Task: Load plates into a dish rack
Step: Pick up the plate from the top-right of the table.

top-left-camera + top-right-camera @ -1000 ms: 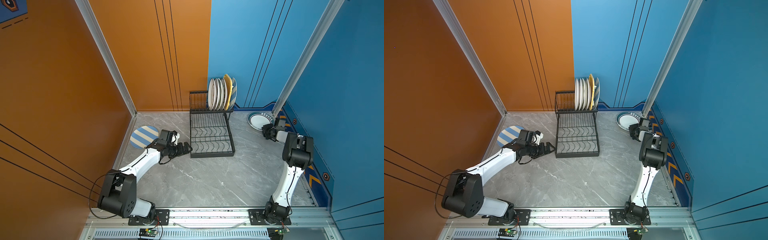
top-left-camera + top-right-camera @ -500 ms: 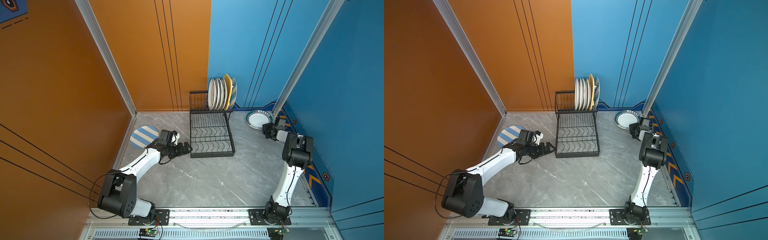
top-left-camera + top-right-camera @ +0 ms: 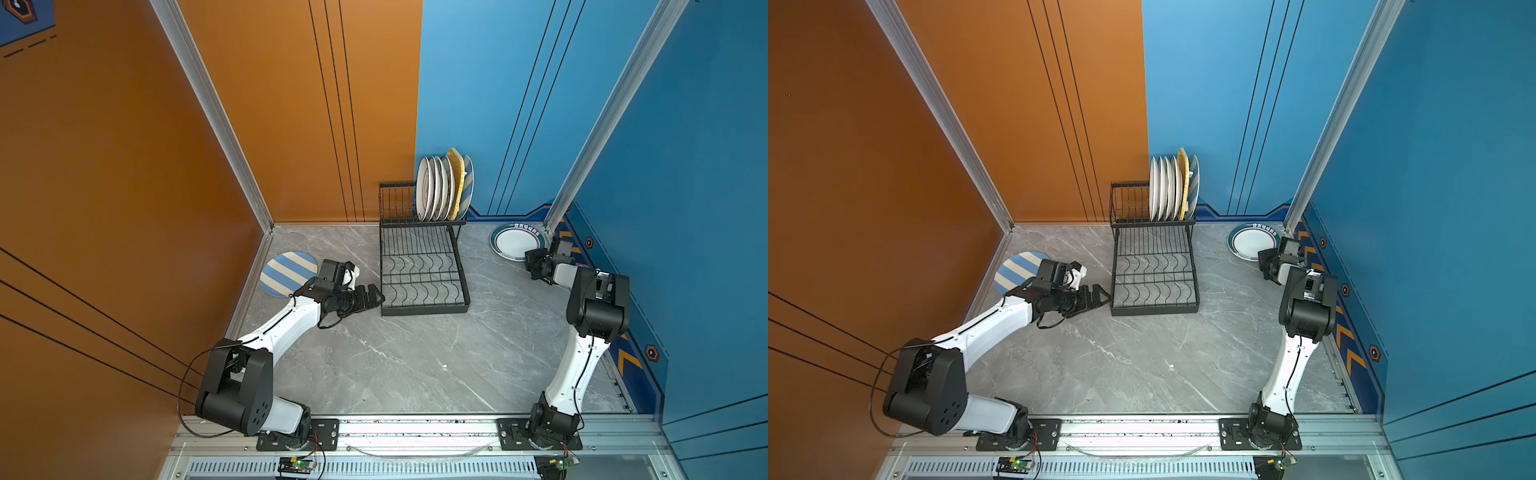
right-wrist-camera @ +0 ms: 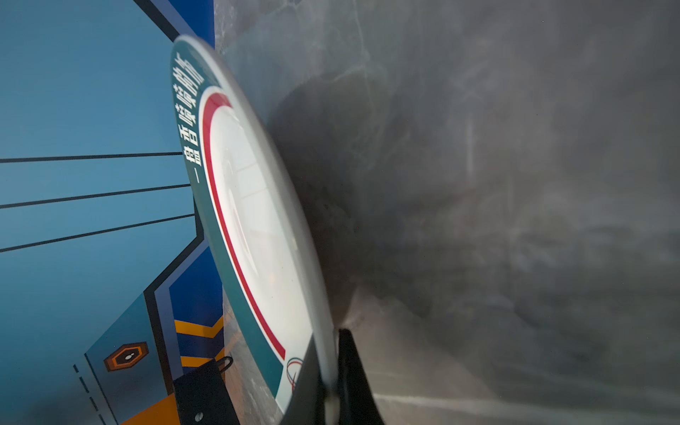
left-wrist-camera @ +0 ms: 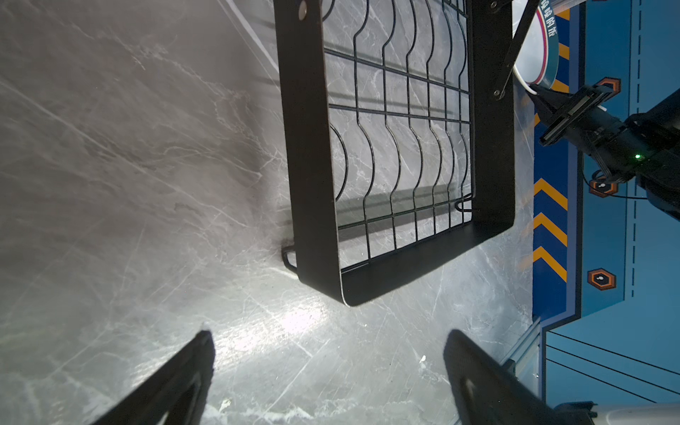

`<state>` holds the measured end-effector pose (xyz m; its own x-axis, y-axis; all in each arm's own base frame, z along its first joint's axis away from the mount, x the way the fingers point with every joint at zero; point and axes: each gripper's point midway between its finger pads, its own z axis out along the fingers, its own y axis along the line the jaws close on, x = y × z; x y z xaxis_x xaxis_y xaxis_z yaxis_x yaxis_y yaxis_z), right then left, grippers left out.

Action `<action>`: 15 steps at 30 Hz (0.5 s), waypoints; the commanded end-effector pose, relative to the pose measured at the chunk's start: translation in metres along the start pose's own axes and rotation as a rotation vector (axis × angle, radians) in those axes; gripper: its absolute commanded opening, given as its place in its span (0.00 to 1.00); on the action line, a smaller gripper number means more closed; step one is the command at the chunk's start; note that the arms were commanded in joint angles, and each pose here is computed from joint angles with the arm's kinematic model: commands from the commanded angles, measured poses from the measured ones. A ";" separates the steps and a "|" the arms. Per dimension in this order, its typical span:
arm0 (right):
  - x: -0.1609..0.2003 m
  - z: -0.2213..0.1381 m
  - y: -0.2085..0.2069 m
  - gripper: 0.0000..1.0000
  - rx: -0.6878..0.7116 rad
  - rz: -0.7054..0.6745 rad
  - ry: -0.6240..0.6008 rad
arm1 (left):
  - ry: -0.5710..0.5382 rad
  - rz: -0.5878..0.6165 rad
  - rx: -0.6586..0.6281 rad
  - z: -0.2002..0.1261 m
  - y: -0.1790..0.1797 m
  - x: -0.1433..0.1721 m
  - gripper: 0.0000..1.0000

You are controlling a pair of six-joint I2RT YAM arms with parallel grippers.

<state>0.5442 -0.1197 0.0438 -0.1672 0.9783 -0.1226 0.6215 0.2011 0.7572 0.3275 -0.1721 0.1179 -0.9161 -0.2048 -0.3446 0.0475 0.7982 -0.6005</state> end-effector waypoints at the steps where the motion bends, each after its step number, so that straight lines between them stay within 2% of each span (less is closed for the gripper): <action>1: 0.002 -0.028 0.022 0.00 -0.051 -0.024 0.000 | -0.011 0.020 0.021 -0.001 -0.006 -0.007 0.98; 15: 0.038 -0.097 0.026 0.00 -0.101 -0.067 0.062 | 0.007 0.046 0.078 0.000 -0.017 -0.009 0.98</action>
<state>0.4869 -0.0931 0.0996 -0.2090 0.9703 -0.1218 0.5793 0.2232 0.7839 0.3273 -0.1760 0.1161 -0.9237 -0.1889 -0.3332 0.0621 0.7845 -0.6170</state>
